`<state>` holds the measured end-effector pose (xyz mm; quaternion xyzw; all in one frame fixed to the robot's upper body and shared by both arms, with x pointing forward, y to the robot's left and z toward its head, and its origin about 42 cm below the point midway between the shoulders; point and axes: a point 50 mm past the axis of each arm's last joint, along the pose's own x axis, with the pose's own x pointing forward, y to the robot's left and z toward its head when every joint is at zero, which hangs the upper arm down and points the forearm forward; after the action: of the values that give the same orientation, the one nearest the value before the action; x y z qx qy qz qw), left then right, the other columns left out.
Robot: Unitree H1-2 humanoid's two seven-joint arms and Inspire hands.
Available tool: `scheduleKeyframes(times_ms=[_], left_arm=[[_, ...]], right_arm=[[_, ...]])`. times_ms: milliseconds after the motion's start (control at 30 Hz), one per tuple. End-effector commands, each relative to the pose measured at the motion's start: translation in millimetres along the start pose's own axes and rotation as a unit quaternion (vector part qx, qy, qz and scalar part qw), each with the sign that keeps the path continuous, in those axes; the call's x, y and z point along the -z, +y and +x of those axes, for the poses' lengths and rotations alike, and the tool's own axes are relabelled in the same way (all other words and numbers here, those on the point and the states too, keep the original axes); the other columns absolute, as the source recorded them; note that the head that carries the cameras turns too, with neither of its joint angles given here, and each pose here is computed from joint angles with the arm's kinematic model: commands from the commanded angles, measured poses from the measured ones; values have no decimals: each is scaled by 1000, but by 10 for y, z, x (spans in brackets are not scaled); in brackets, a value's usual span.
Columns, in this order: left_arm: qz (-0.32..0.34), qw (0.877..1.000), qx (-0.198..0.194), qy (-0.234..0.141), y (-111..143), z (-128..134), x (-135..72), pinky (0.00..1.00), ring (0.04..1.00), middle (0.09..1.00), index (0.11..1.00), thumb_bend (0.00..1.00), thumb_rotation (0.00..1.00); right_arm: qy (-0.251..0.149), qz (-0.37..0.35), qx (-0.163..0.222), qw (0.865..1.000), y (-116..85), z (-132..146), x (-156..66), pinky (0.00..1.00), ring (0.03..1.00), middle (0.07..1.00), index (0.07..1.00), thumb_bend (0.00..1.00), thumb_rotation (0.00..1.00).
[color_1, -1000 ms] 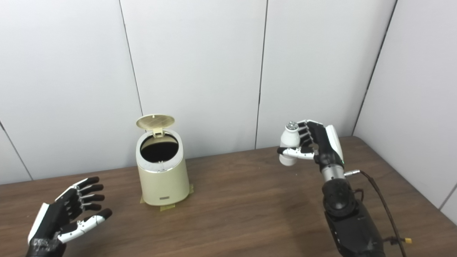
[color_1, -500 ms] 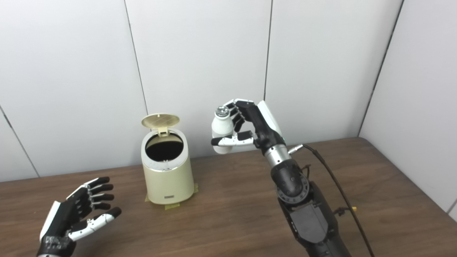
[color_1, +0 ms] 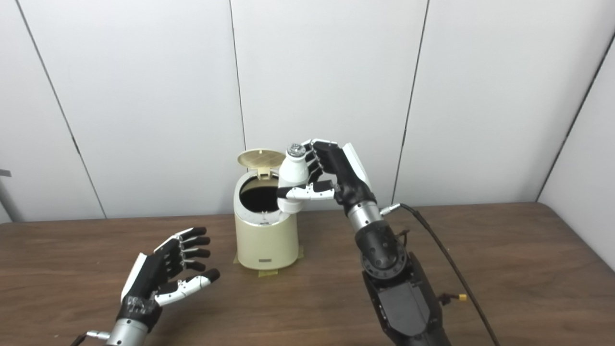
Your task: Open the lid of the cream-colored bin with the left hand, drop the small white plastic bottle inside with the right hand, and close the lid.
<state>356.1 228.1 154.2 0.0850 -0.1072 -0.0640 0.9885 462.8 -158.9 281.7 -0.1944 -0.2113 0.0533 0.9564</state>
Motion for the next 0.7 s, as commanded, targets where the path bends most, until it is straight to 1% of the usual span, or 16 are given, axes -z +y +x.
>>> scheduleKeyframes(times_ms=[0,167,300,567,667], left_arm=[[5,999,-1,-49,-20,132,-179,633,713,770,805,781,134],[0,999,-1,-48,-57,149,-189,653,722,773,807,785,141],[0,999,1,-50,-93,164,-199,636,715,769,804,799,148],[-3,999,2,-51,-138,168,-229,622,716,769,805,799,142],[0,999,1,-52,-144,167,-237,622,719,769,804,803,150]], right_arm=[[-52,-1,6,999,2,232,-317,298,374,465,535,514,0],[-64,-8,-13,998,155,324,-342,317,393,484,527,515,0],[-77,-3,-27,997,225,381,-330,310,386,474,534,514,0],[-73,-11,-39,997,303,448,-318,316,389,482,533,514,0],[-80,-27,-39,996,317,489,-328,313,389,483,536,513,0]])
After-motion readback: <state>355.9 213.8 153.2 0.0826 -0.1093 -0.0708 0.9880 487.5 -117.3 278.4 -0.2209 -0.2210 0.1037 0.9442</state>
